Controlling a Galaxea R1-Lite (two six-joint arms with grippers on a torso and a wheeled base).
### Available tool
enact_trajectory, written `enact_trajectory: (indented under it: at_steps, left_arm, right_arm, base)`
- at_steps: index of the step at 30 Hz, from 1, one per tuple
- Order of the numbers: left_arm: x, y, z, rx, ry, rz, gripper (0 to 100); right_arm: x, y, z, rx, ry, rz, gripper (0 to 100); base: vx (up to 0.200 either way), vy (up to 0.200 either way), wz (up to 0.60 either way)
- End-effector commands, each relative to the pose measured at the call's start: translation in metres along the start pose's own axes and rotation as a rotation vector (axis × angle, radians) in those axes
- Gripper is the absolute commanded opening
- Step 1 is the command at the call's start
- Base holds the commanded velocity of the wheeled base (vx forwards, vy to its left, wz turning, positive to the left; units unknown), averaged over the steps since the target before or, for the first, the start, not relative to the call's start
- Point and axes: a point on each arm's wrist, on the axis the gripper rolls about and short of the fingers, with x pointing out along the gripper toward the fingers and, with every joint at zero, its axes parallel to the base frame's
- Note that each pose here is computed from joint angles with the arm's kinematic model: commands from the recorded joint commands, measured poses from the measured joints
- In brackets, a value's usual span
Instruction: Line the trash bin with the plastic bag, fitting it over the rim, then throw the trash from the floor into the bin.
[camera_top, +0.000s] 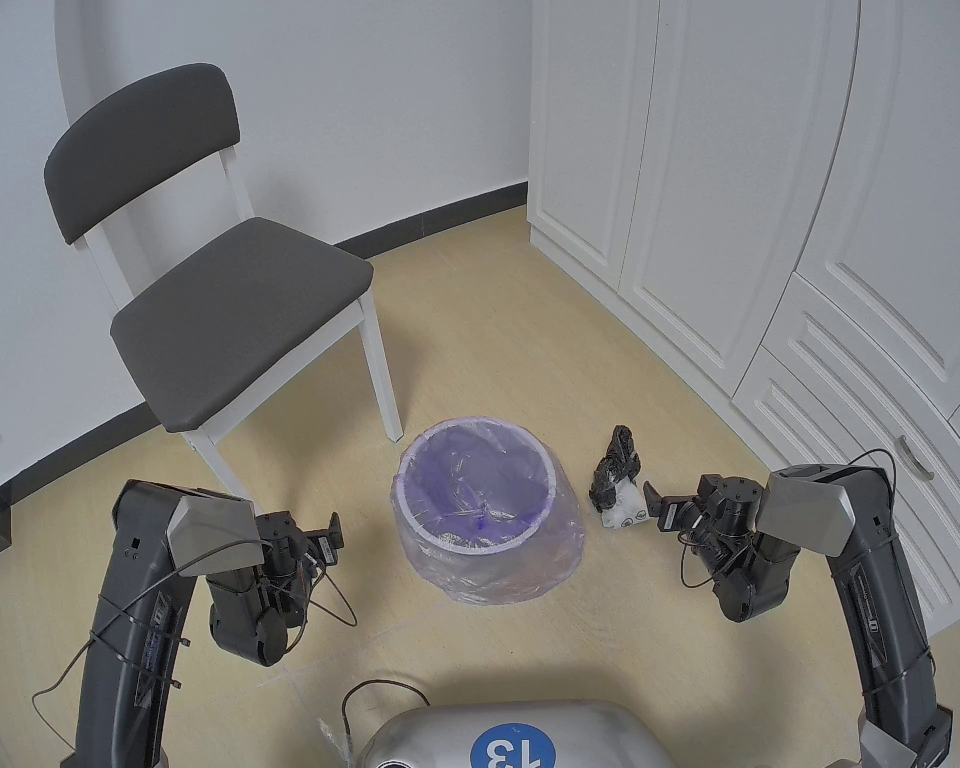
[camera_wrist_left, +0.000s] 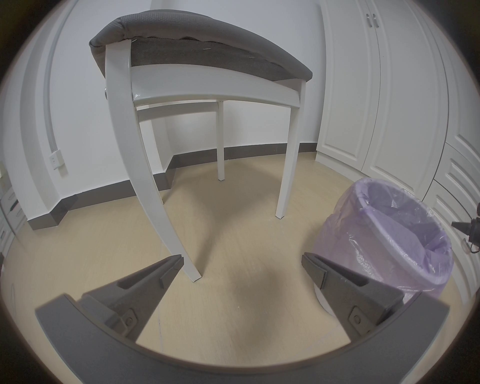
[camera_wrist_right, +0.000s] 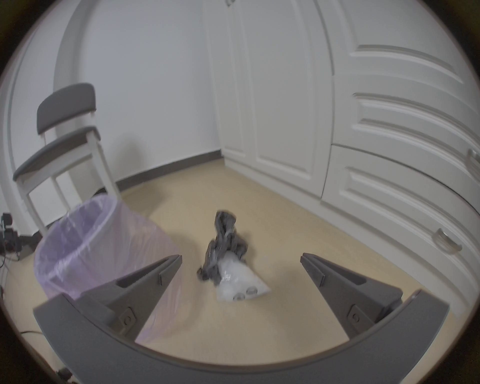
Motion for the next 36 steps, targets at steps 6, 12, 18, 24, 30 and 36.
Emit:
enact_trajectory:
  at_steps: [6, 12, 18, 24, 30, 36]
  left_arm:
    - [0.0, -0.004, 0.001, 0.001, -0.018, -0.009, 100]
    - [-0.005, -0.007, 0.0, 0.005, -0.006, -0.021, 100]
    - [-0.028, -0.004, 0.03, -0.009, -0.013, -0.056, 100]
    - [-0.061, -0.011, 0.062, -0.008, -0.031, -0.14, 100]
    - [-0.075, -0.011, 0.077, -0.004, -0.052, -0.157, 100]
    - [-0.083, -0.011, 0.091, -0.014, -0.084, -0.155, 100]
  right_arm:
    - [0.044, 0.012, 0.1, -0.027, 0.113, 0.041, 100]
    - [0.068, -0.006, 0.074, -0.015, 0.132, 0.012, 100]
    - [0.091, -0.014, 0.068, 0.115, 0.25, -0.006, 100]
    - [0.1, -0.015, 0.053, 0.19, 0.337, 0.037, 100]
    - [0.101, -0.012, 0.038, 0.207, 0.39, 0.118, 100]
    - [0.102, -0.01, 0.022, 0.139, 0.423, 0.175, 100]
  base:
    - [0.0, 0.0, 0.0]
    - [0.0, 0.0, 0.0]
    - [0.0, 0.0, 0.0]
    - [0.0, 0.0, 0.0]
    - [0.0, 0.0, 0.0]
    - [0.0, 0.0, 0.0]
